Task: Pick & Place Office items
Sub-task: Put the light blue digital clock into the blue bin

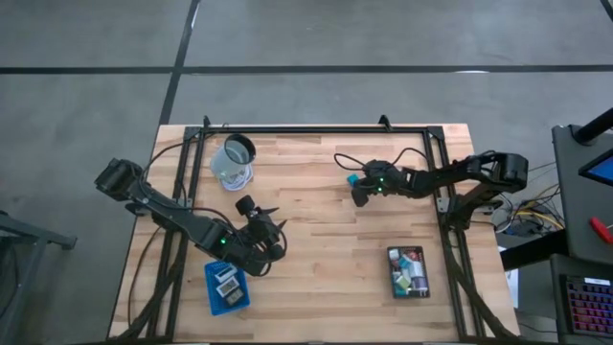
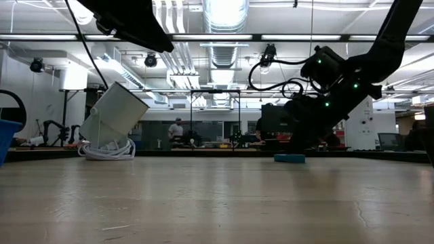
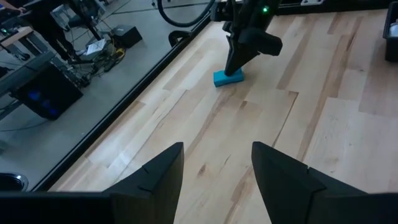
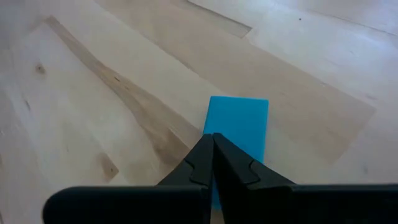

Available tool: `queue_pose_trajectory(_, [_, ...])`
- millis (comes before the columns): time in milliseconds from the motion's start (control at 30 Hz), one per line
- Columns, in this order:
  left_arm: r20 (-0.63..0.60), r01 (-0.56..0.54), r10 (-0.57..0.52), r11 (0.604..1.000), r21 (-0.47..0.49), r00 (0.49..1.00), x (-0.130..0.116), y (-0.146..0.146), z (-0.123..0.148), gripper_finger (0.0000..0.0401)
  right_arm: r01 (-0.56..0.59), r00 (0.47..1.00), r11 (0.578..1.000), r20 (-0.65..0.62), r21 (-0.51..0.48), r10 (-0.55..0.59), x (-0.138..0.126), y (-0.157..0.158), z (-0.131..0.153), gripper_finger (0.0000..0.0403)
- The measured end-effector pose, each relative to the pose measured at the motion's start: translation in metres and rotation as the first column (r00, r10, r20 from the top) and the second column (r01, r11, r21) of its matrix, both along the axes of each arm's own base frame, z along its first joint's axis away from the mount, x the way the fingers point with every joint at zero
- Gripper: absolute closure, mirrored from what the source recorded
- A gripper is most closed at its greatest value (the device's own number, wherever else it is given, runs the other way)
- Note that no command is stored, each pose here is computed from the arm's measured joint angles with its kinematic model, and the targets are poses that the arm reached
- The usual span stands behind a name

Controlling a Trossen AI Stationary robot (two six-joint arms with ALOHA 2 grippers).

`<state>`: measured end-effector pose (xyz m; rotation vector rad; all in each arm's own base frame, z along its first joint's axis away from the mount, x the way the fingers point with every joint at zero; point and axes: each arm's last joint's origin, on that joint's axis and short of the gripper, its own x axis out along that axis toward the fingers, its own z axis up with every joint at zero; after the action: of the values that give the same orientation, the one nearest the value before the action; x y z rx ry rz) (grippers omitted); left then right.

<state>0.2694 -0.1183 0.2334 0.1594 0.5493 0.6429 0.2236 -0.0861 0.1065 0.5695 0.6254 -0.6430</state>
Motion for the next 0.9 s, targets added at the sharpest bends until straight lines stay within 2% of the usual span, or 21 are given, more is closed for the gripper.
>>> queue_pose_trajectory(133, [0.000,0.000,0.000,1.000,0.000,1.000,0.000,0.000,0.000,0.0208,0.007,1.000,1.000,0.006,0.009,-0.007,0.000,0.000,0.000,0.0394])
queue_pose_trajectory(233, [0.000,0.000,0.000,1.000,0.000,1.000,0.000,0.000,0.000,0.0208,0.002,1.000,0.998,0.029,0.059,-0.004,0.001,0.001,0.000,0.0394])
queue_pose_trajectory(367, [-0.001,0.000,0.000,1.000,0.000,1.000,0.000,0.000,0.000,0.0208,-0.075,0.996,0.992,0.064,0.104,0.069,0.005,0.009,0.000,0.0394])
queue_pose_trajectory(500, [0.000,0.000,0.000,1.000,0.000,1.000,0.000,0.000,0.000,0.0208,-0.155,0.985,0.982,0.100,0.106,0.144,0.011,0.023,0.000,0.0394])
queue_pose_trajectory(733, [0.000,0.001,-0.001,1.000,0.000,1.000,0.000,0.000,0.000,0.0208,-0.240,0.963,0.961,0.157,0.136,0.218,0.029,0.053,-0.010,0.0394])
queue_pose_trajectory(900, [0.000,0.000,0.000,1.000,0.000,1.000,0.000,0.000,0.000,0.0208,-0.308,0.942,0.940,0.184,0.144,0.281,0.058,0.073,-0.022,0.0394])
